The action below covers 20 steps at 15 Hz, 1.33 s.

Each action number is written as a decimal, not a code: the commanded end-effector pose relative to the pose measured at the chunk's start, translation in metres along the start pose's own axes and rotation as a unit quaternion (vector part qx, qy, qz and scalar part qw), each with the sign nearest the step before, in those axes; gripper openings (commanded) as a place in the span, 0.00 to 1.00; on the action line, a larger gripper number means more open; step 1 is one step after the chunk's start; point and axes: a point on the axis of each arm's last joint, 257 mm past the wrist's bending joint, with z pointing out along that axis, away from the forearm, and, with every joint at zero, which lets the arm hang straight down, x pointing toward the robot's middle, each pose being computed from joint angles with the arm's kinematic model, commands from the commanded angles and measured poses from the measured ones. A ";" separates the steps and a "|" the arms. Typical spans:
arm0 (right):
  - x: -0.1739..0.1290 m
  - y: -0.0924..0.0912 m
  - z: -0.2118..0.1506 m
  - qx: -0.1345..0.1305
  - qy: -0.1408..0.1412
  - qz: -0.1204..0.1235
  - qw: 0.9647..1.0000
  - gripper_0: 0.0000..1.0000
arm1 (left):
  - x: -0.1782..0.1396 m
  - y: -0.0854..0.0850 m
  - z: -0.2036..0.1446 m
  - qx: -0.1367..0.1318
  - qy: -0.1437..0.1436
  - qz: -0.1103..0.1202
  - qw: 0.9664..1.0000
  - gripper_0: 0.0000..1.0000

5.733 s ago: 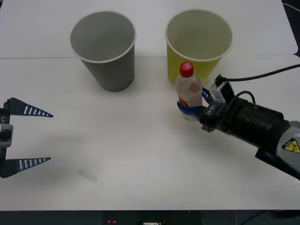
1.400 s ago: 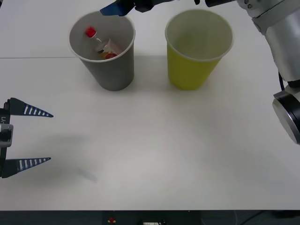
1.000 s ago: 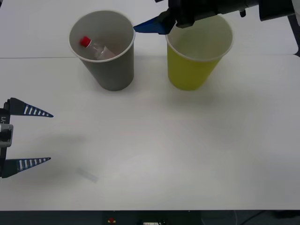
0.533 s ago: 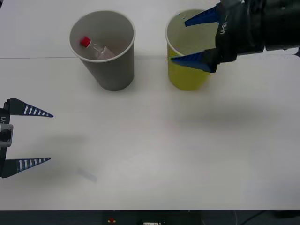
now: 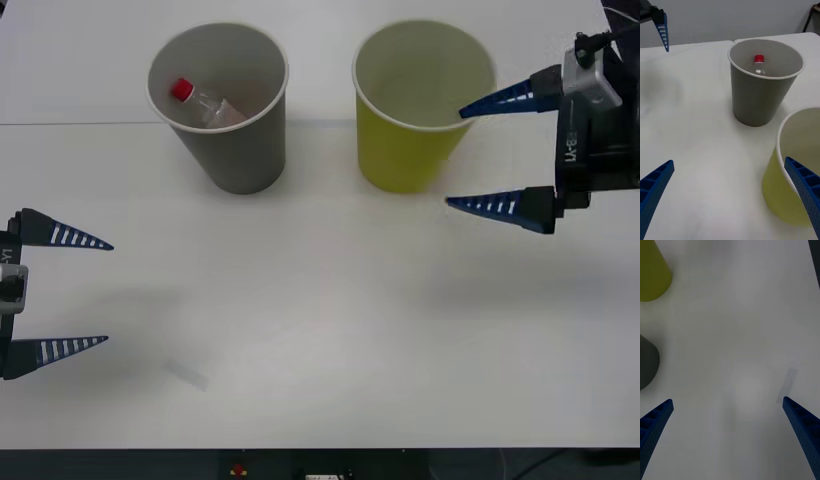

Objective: Put the can into the green bin and the plastic bottle into the gray bin

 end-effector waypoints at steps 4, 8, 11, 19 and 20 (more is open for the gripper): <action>0.042 0.036 -0.037 -0.022 0.009 -0.020 1.000 1.00 | 0.000 0.000 0.000 0.000 0.000 0.000 1.000 1.00; 0.066 0.060 -0.051 -0.024 0.001 -0.024 0.999 1.00 | 0.000 0.000 0.000 0.000 0.000 0.000 1.000 1.00; 0.080 0.077 -0.062 -0.022 0.000 -0.028 0.999 1.00 | 0.000 0.000 0.000 0.000 0.000 0.000 1.000 1.00; 0.109 0.116 -0.087 -0.016 0.050 -0.017 0.998 1.00 | 0.000 0.000 0.000 0.000 0.000 0.000 1.000 1.00; 0.113 0.117 -0.089 -0.016 0.055 -0.017 0.998 1.00 | 0.000 0.000 0.000 0.000 0.000 0.000 1.000 1.00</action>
